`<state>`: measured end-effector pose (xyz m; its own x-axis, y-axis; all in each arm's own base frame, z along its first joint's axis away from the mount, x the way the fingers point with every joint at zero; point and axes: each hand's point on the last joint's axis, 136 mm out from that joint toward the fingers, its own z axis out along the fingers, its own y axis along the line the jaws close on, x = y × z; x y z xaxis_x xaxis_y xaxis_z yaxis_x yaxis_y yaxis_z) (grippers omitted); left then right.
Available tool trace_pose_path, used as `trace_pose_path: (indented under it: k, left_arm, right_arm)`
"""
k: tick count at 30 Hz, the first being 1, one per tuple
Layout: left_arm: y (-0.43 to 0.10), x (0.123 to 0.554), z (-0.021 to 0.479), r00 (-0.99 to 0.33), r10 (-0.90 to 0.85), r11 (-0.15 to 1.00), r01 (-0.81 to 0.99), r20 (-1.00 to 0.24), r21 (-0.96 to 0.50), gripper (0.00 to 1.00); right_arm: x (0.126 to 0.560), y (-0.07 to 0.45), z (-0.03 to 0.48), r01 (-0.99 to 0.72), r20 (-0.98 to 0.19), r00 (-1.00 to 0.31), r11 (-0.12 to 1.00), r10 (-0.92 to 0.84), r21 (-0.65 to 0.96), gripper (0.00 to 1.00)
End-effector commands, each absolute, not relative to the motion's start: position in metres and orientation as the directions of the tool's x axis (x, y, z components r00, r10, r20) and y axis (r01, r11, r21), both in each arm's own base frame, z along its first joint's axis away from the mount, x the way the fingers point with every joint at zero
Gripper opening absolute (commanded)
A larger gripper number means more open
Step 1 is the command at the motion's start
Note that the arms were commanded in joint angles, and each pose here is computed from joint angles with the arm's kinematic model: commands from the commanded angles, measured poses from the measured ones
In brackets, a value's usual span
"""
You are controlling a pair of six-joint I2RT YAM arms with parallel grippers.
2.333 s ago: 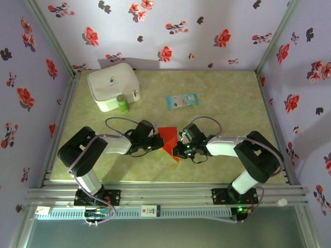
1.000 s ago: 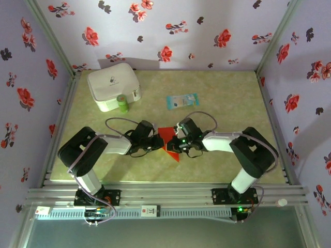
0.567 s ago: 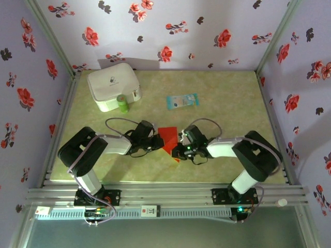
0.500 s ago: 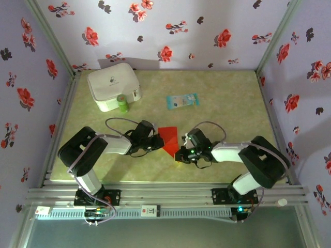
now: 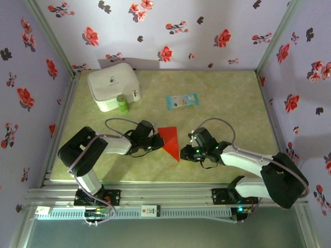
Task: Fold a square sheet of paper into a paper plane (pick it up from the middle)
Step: Third fold the triangle at the center of the table, then fourth fold the wing at the center of the table.
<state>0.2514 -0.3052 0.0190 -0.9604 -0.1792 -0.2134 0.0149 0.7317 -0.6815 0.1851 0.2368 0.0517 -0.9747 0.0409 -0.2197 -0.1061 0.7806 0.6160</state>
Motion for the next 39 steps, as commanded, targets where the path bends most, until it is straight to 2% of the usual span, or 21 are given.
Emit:
trace_pose_path:
  k: [1, 3, 9, 15, 24, 30, 35, 39]
  left_arm:
    - [-0.299, 0.25, 0.022, -0.953, -0.202, 0.75, -0.002, -0.226, -0.661, 0.0]
    - [-0.3, 0.252, 0.034, -0.946, -0.202, 0.743, 0.02, -0.252, -0.669, 0.03]
    - [-0.283, 0.255, 0.058, -0.919, -0.223, 0.759, 0.046, -0.326, -0.649, 0.27]
    - [-0.264, 0.259, 0.058, -0.918, -0.241, 0.761, 0.023, -0.315, -0.649, 0.4]
    - [-0.269, 0.266, 0.061, -0.938, -0.247, 0.679, 0.011, -0.242, -0.734, 0.42]
    - [-0.267, 0.27, 0.059, -0.942, -0.249, 0.672, -0.001, -0.225, -0.74, 0.4]
    - [-0.269, 0.274, 0.055, -0.949, -0.247, 0.651, -0.013, -0.196, -0.759, 0.4]
    - [-0.272, 0.276, 0.052, -0.952, -0.248, 0.638, -0.022, -0.178, -0.77, 0.4]
  right_arm:
    - [0.208, 0.227, 0.06, -0.097, -0.299, -0.951, 0.83, 0.086, 0.549, 0.24]
    - [0.215, 0.228, 0.063, -0.09, -0.307, -0.947, 0.833, 0.099, 0.545, 0.28]
    - [0.224, 0.242, 0.061, -0.091, -0.285, -0.954, 0.821, 0.089, 0.564, 0.32]
    - [0.229, 0.256, 0.051, -0.074, -0.241, -0.966, 0.802, 0.089, 0.592, 0.34]
    - [0.244, 0.26, 0.039, -0.059, -0.229, -0.969, 0.822, 0.088, 0.567, 0.32]
    - [0.25, 0.264, 0.045, -0.076, -0.235, -0.969, 0.804, 0.081, 0.59, 0.19]
    - [0.25, 0.266, 0.047, -0.08, -0.224, -0.971, 0.779, 0.078, 0.622, 0.13]
    - [0.249, 0.267, 0.047, -0.084, -0.215, -0.974, 0.765, 0.073, 0.639, 0.16]
